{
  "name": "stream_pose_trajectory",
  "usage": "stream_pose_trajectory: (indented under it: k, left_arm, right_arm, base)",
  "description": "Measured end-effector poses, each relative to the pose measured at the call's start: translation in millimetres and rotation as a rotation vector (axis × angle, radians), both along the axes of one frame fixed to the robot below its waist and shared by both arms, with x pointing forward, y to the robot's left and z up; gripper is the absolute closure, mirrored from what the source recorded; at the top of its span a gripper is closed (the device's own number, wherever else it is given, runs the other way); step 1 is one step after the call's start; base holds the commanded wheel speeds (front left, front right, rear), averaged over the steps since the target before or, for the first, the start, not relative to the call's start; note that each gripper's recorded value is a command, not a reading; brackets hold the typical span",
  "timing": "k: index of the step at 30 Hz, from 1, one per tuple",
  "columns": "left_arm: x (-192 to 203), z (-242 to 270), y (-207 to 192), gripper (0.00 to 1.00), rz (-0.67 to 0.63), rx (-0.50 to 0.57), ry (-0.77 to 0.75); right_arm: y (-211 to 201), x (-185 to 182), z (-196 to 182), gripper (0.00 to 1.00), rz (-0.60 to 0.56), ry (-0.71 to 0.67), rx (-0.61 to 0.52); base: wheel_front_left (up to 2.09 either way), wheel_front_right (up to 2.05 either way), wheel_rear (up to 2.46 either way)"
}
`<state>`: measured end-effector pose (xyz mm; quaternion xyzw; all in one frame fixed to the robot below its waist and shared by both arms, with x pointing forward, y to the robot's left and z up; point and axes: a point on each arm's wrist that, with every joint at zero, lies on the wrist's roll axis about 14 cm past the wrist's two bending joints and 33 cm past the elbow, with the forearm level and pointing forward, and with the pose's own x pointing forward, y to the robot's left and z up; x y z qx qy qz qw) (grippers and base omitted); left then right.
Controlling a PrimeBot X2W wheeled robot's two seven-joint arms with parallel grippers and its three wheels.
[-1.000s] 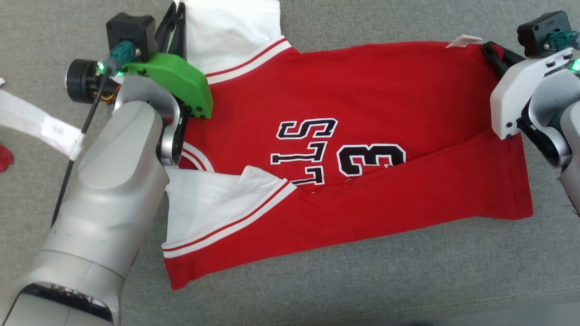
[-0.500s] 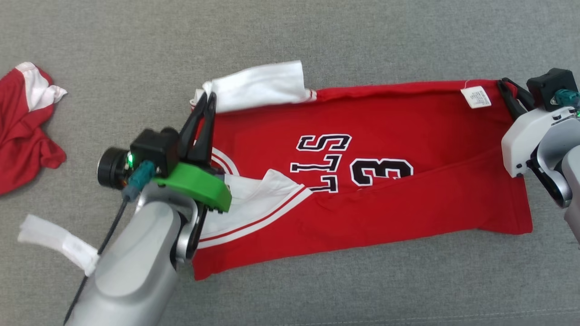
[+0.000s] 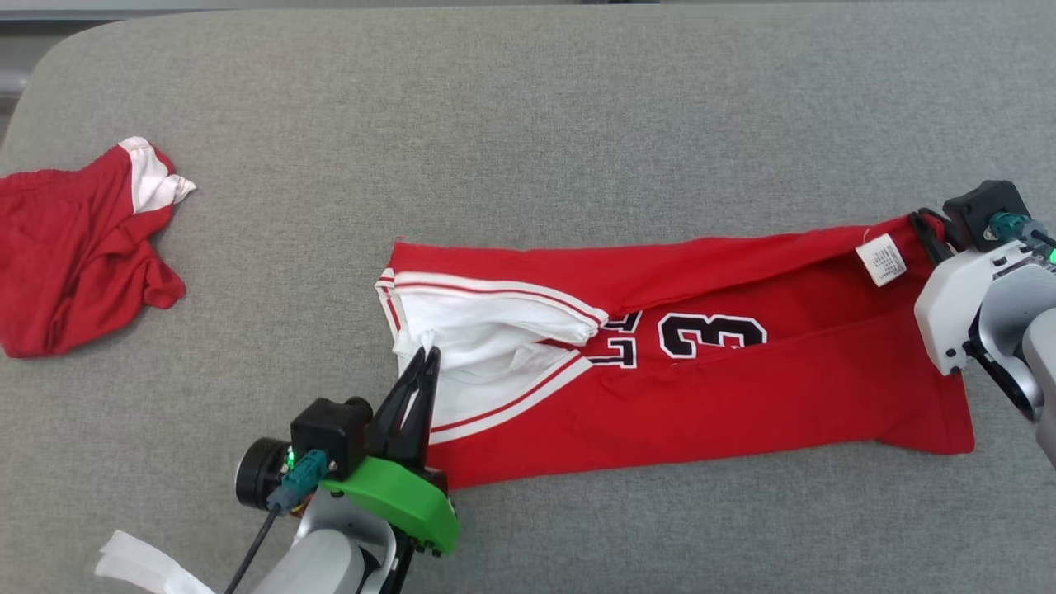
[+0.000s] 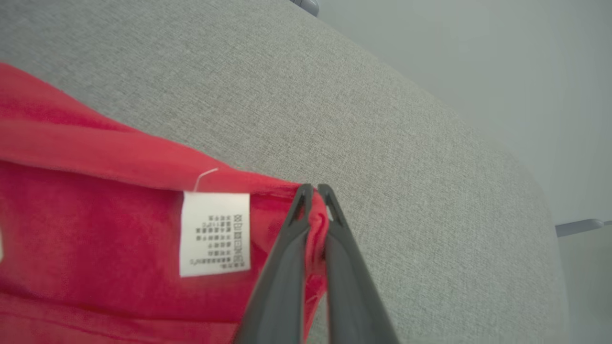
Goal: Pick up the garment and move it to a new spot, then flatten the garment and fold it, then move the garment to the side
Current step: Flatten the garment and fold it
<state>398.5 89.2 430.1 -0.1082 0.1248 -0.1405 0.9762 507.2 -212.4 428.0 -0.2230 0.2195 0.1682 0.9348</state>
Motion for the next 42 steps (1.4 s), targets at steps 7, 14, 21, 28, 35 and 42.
stream_pose_trajectory:
  k: [7,14,21,28,35,42]
  left_arm:
    - [-19,-8,-2,1.00,0.001,-0.005,0.051]
    - [-24,-7,8,0.00,0.032,0.006,0.041]
    - [-9,31,42,0.00,0.140,-0.006,-0.104]
    - [-2,83,75,0.00,0.223,0.002,-0.290]
    - [-6,99,101,0.00,0.291,0.009,-0.348]
    - [-7,90,101,0.00,0.294,0.000,-0.330]
  right_arm:
    - [-9,-14,0,0.00,-0.037,0.021,0.014]
    - [-9,-21,22,0.00,-0.075,-0.049,0.111]
    - [-2,-40,47,0.00,-0.121,-0.140,0.242]
    - [12,-67,58,0.00,-0.188,-0.181,0.388]
    - [19,-96,54,0.00,-0.265,-0.180,0.476]
    - [16,-110,46,0.00,-0.318,-0.162,0.505]
  base:
    - [0.00,0.00,0.00]
    - [0.00,0.00,0.00]
    - [0.00,0.00,0.00]
    - [0.00,0.00,0.00]
    - [0.00,0.00,0.00]
    - [0.00,0.00,0.00]
